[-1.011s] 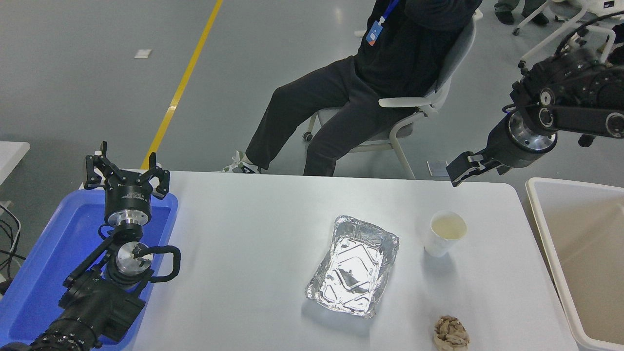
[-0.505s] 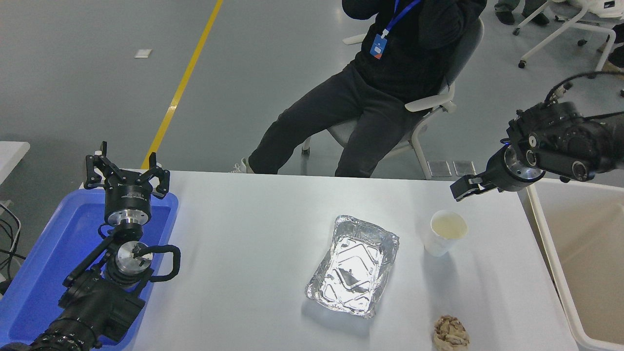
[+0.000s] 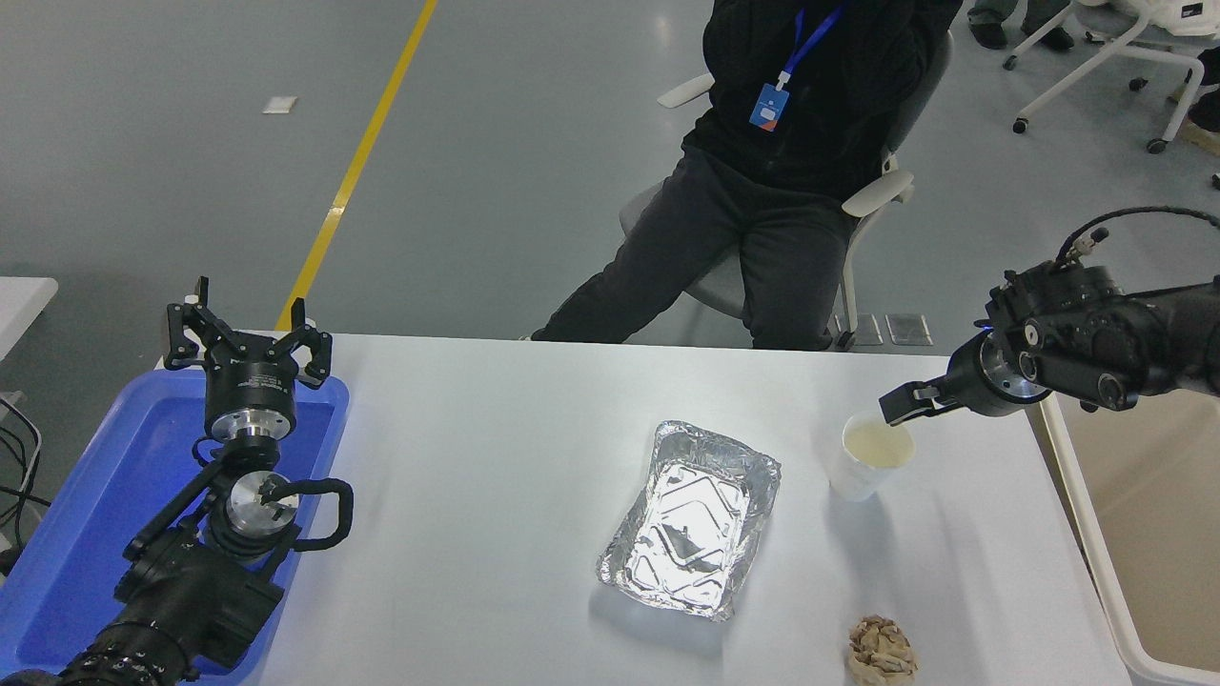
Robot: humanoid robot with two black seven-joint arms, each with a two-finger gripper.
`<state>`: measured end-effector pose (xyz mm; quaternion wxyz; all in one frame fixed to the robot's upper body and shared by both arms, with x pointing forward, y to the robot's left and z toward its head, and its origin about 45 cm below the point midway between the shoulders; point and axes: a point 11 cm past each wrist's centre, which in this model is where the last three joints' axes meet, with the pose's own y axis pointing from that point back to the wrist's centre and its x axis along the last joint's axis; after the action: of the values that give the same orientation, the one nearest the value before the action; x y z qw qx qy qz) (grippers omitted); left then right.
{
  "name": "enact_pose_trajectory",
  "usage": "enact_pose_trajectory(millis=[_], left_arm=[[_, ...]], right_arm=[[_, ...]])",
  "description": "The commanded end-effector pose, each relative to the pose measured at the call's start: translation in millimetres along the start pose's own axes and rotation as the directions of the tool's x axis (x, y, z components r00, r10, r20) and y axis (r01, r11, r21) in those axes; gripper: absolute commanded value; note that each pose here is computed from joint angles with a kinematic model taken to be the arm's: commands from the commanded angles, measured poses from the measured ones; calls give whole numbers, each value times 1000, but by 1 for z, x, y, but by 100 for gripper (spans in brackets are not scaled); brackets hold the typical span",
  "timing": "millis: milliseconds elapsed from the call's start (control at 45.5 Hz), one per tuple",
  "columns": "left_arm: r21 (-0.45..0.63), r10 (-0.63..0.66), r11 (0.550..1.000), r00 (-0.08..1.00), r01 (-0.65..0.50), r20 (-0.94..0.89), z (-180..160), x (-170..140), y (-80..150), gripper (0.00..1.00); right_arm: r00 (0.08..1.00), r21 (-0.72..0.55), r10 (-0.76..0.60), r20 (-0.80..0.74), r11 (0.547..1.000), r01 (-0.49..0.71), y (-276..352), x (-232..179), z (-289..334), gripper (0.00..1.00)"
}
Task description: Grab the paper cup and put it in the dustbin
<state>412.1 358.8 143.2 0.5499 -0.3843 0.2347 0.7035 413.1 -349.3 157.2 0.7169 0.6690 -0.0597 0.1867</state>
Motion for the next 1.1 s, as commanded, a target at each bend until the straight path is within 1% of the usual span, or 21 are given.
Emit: enact_pose_trajectory(millis=[0, 198, 330, 396, 484, 593, 637, 703, 813, 923, 989, 1033, 1055, 1077], left_arm=[[-1, 0, 1000, 1000, 0, 0, 0, 0, 0, 99], [-1, 0, 1000, 1000, 0, 0, 0, 0, 0, 99], [-1, 0, 1000, 1000, 0, 0, 0, 0, 0, 99], [-1, 0, 1000, 1000, 0, 0, 0, 0, 0, 99], [1, 0, 1000, 1000, 0, 0, 0, 0, 0, 99], [-1, 0, 1000, 1000, 0, 0, 0, 0, 0, 99], [1, 0, 1000, 1000, 0, 0, 0, 0, 0, 99], [1, 0, 1000, 1000, 0, 0, 0, 0, 0, 99], [-1, 0, 1000, 1000, 0, 0, 0, 0, 0, 99], [1, 0, 1000, 1000, 0, 0, 0, 0, 0, 99], [1, 0, 1000, 1000, 0, 0, 0, 0, 0, 99], [-1, 0, 1000, 1000, 0, 0, 0, 0, 0, 99], [-2, 1, 1000, 1000, -1, -1, 0, 0, 0, 99], [1, 0, 1000, 1000, 0, 0, 0, 0, 0, 99]], right_arm=[[1000, -3, 2, 12, 1000, -2, -15, -14, 2, 100], [1000, 10, 6, 24, 1000, -6, -18, -16, -1, 99], [1000, 15, 2, 30, 1000, -2, -20, -19, -2, 93], [1000, 22, 0, 27, 1000, -1, -22, -20, -6, 92], [1000, 28, 5, 20, 1000, -6, -25, -21, -10, 87], [1000, 30, 12, 23, 999, -13, -26, -21, -11, 86], [1000, 33, 16, 24, 999, -16, -27, -22, -12, 84], [1000, 38, 18, 25, 999, -19, -27, -22, -13, 77], [1000, 36, 19, 21, 999, -20, -27, -21, -13, 59], [1000, 36, 17, 16, 999, -18, -27, -22, -13, 50], [1000, 36, 17, 16, 999, -18, -27, -22, -13, 47], [1000, 35, 16, 16, 999, -17, -27, -22, -12, 39], [1000, 35, 16, 16, 999, -17, -27, -22, -12, 34], [1000, 33, 15, 15, 999, -15, -28, -23, -12, 25]])
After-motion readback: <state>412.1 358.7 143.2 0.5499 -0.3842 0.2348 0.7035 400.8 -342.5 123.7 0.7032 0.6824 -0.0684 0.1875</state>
